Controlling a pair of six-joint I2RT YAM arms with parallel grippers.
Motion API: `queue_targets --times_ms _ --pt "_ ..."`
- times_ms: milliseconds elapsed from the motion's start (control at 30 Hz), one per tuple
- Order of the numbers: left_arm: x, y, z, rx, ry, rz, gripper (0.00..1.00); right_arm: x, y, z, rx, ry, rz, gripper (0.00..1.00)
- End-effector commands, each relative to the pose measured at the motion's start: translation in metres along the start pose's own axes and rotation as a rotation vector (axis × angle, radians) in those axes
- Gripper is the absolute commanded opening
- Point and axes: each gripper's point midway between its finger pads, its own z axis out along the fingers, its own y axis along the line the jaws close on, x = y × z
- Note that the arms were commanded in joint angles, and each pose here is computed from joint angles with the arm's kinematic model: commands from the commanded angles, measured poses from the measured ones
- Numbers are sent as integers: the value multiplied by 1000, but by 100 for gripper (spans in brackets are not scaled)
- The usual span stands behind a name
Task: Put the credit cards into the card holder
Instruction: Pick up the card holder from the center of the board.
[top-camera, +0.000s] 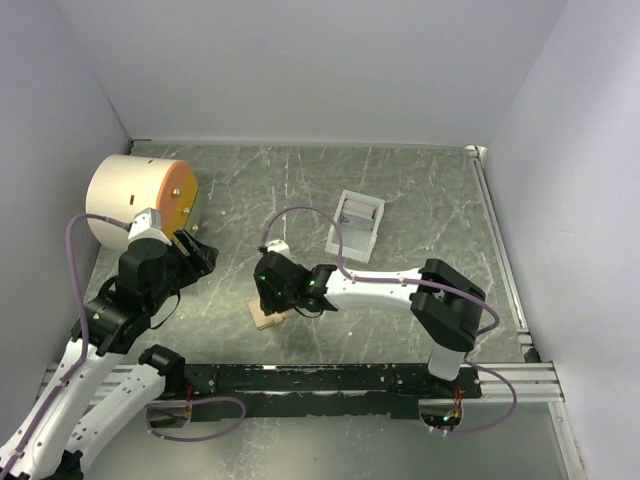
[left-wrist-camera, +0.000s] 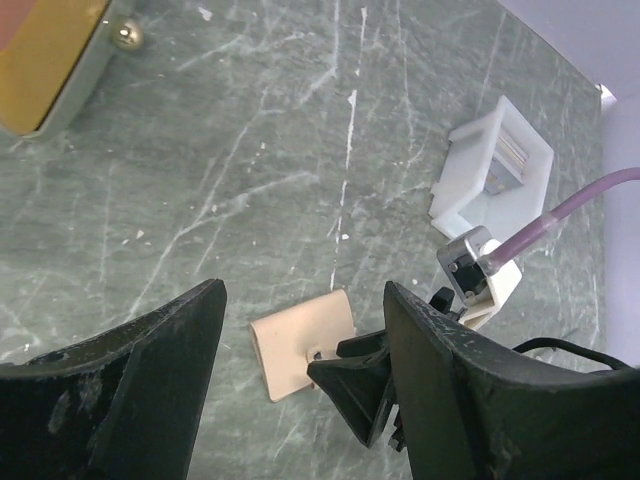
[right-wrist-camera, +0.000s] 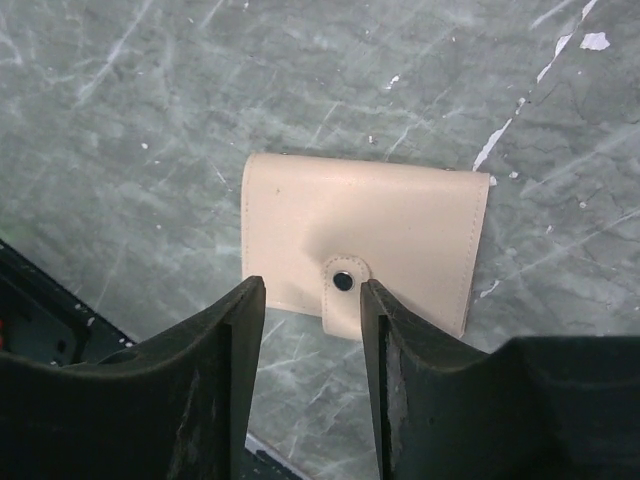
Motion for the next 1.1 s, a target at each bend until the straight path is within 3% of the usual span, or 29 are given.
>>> queue_targets --times_ms 0,300,500,700,1067 --pt "-9 13 -10 -57 -55 -10 76 10 -11 8 89 42 -89 43" --pt "-8 17 -15 -64 -55 -17 76 29 -30 18 292 81 -214 43" --pt "0 14 -10 -44 -20 -16 75 15 -53 4 392 7 -276 19" --pt "31 5 8 12 99 -32 72 -3 -53 -9 320 -93 -289 6" --pt "112 -32 39 268 443 -7 74 -31 -35 -47 141 -285 -297 2"
